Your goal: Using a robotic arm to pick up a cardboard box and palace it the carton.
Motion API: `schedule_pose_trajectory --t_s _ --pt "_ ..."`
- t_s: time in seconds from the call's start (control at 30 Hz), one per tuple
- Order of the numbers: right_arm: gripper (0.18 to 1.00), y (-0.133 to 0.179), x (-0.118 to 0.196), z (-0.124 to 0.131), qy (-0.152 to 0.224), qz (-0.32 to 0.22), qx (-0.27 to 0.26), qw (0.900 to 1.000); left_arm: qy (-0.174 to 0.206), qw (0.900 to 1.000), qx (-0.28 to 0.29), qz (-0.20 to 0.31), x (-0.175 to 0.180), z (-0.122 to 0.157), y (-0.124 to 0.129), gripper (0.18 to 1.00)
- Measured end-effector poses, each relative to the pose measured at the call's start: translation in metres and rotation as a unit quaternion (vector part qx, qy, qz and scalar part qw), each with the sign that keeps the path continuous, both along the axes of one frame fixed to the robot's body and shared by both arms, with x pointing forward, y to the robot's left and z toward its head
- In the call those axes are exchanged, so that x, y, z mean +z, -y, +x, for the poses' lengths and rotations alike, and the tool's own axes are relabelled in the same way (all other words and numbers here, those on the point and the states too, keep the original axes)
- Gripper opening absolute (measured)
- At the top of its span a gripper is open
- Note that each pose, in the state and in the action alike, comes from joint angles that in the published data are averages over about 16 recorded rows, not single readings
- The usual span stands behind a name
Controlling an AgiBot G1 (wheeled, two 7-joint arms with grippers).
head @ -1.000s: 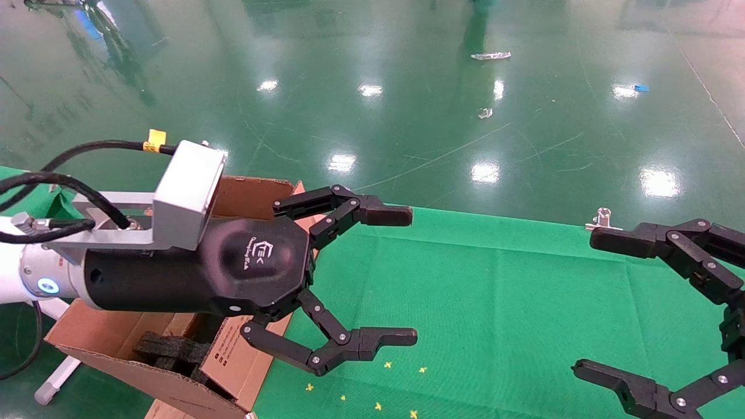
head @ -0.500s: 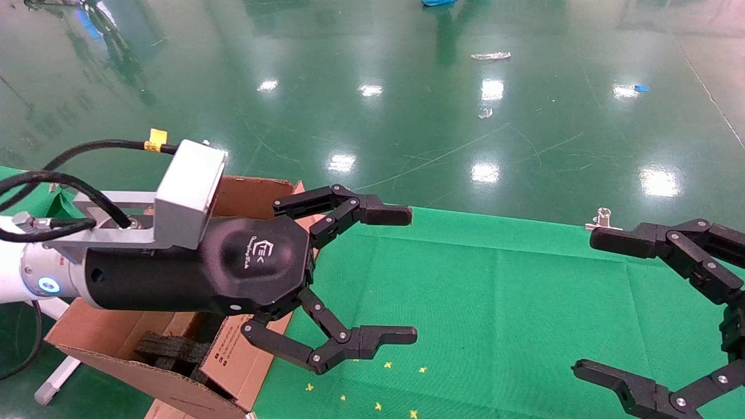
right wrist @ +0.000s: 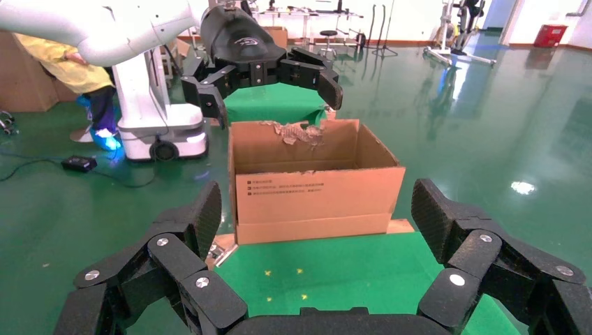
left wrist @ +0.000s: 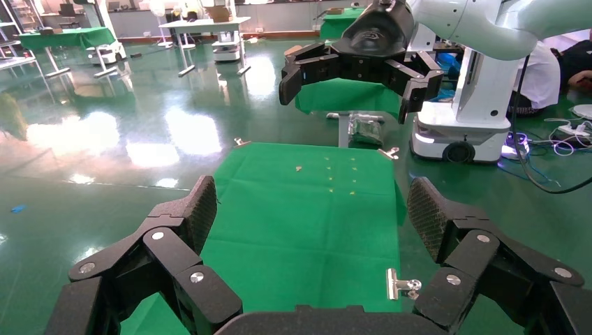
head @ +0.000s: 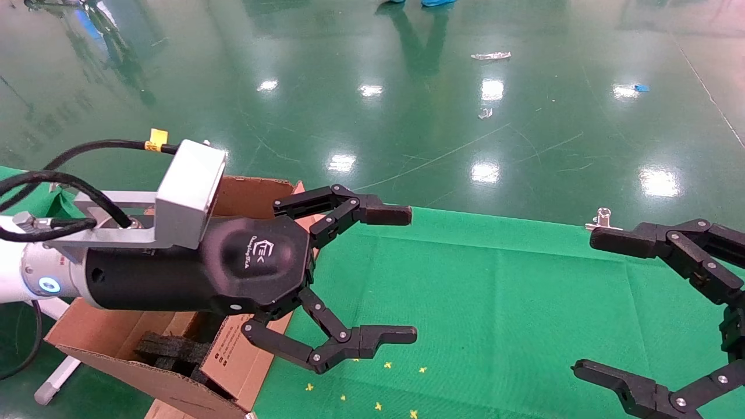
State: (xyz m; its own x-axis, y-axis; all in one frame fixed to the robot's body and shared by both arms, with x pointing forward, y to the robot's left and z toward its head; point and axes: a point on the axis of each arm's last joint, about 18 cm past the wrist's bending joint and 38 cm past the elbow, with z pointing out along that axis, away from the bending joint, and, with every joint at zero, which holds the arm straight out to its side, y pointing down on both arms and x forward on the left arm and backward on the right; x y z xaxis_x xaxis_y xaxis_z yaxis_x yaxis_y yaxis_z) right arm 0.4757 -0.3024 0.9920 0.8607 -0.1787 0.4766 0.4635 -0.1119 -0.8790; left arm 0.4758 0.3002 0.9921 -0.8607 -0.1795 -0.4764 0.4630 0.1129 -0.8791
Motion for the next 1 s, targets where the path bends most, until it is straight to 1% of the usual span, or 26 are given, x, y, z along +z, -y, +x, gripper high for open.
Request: schedule_pose_trajectory --t_s 1.0 --pt "1.000 0.0000 0.0000 0.0000 0.000 0.000 0.000 1.000 0.000 1.0000 0.000 0.000 0.0000 0.0001 -0.0001 1.001"
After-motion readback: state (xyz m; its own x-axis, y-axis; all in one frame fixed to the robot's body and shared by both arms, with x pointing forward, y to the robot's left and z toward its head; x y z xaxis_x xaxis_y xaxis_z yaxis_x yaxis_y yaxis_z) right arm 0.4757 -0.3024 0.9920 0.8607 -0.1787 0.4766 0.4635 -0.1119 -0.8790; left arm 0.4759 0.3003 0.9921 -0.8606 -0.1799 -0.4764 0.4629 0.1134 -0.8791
